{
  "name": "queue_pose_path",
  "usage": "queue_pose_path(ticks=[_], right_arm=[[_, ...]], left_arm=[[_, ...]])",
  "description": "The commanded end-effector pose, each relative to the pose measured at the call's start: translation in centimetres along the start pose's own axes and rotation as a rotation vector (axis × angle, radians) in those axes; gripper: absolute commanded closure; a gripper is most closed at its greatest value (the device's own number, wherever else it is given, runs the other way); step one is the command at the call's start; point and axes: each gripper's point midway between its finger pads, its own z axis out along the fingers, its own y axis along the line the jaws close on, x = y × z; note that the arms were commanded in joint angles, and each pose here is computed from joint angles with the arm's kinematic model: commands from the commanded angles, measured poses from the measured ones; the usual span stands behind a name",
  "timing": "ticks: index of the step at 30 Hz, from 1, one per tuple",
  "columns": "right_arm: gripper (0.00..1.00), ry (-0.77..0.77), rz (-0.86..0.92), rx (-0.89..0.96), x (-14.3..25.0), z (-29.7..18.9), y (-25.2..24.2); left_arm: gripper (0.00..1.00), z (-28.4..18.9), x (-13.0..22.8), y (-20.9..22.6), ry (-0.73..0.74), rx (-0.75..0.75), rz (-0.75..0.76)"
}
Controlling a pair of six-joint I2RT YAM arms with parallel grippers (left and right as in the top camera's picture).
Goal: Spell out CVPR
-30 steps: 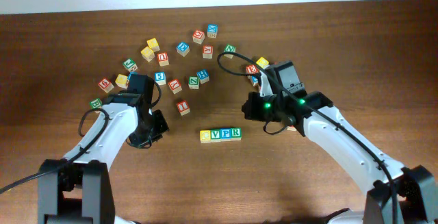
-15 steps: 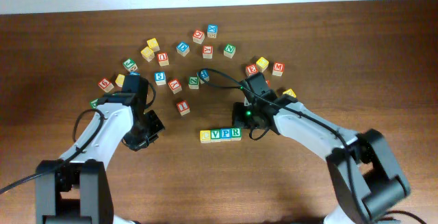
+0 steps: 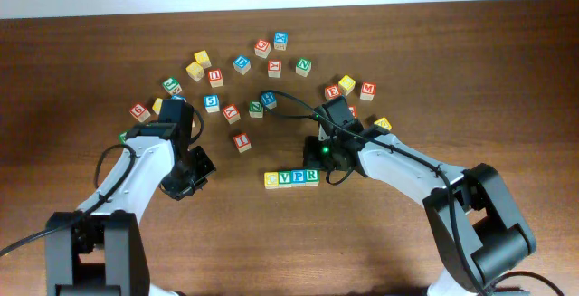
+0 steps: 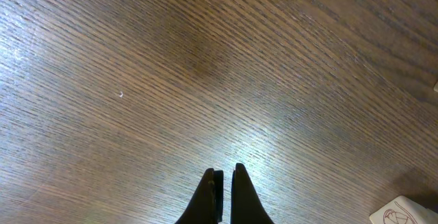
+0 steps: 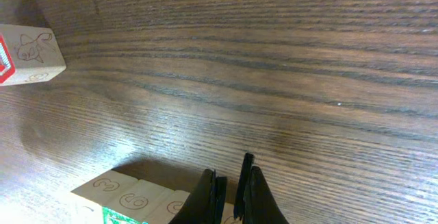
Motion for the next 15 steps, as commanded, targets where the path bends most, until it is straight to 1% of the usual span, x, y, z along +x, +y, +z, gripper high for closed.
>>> queue_pose_path(ticks=[1,15], right_arm=[[0.96,0.021,-0.016,-0.014,0.47,0.11,0.4],[0.96,0.054,-0.011,-0.037,1.13,0.08,0.73]], left_arm=[[1.0,-0.38,-0.08,0.25,-0.011,0.003,-0.02],[1.0,-0.38,-0.13,0.22,-0.013,0.005,-0.02]])
